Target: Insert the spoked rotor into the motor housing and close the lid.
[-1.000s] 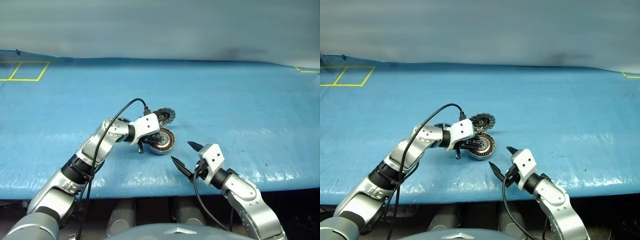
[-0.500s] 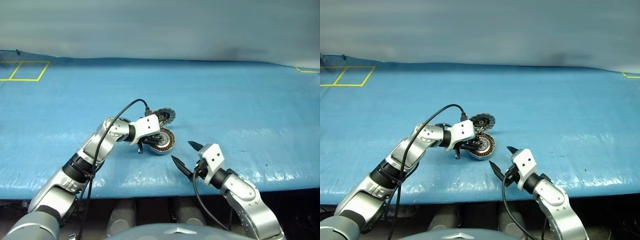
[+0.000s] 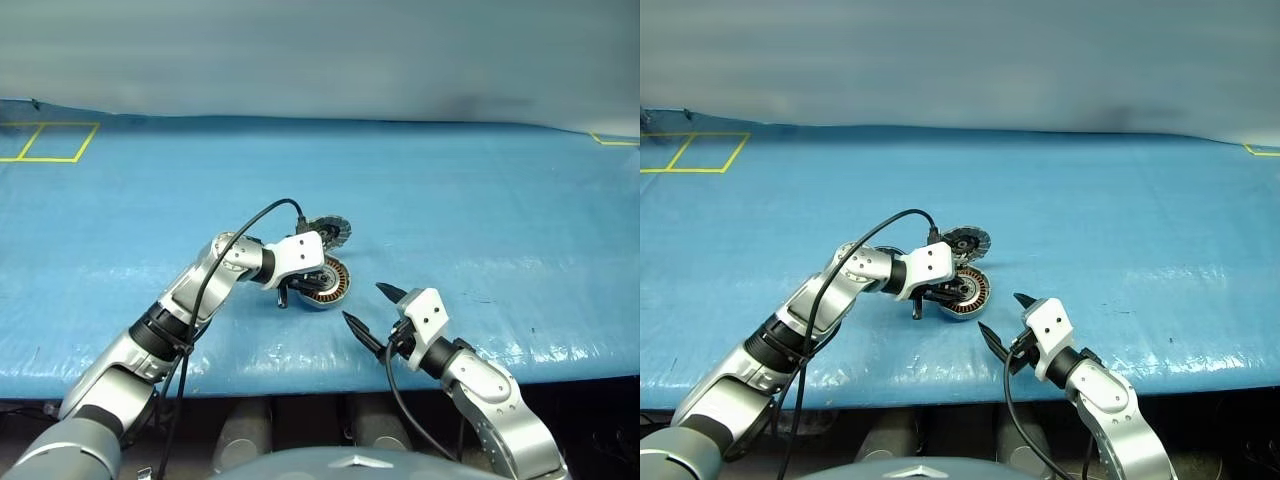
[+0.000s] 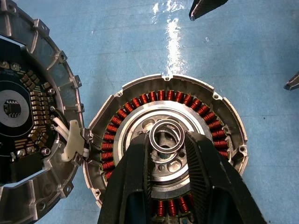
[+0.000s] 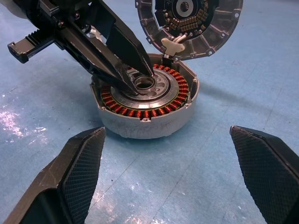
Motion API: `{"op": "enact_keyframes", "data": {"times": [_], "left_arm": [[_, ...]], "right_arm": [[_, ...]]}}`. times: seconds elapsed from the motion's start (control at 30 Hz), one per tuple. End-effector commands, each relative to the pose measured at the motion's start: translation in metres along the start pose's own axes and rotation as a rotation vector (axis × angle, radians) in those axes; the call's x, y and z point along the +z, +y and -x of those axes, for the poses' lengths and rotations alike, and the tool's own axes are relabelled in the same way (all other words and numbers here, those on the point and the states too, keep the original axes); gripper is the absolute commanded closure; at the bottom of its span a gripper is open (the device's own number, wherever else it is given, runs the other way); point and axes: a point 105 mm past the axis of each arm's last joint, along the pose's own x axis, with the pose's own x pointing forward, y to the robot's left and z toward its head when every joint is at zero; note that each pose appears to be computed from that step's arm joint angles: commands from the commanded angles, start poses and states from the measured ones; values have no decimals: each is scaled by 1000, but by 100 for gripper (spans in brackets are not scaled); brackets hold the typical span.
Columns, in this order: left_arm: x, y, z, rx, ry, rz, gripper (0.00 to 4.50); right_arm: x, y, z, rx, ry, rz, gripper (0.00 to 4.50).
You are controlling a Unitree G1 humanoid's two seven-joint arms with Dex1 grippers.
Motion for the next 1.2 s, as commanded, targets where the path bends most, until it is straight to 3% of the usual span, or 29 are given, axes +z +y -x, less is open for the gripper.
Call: {"op": "enact_keyframes", "data": {"times": [0.03,0.5,0.7,0.83,0.97,1.2], "left_arm": [[5,7,4,31,-3,-27,376],[-1,6,7,45,13,7,376],[3,8,6,58,-5,14,176],[19,3,7,38,-85,42,40],[34,-8,11,-16,-162,64,57],[36,-18,16,-61,-189,114,278]], "right_arm": [[7,-1,2,-10,-29,15,0],[6,-2,1,-2,-20,17,0],[6,-2,2,-6,-18,17,0],[5,-2,3,-8,-14,15,0],[5,-3,3,-5,-11,16,0],[5,-2,1,6,-10,19,0]]}}
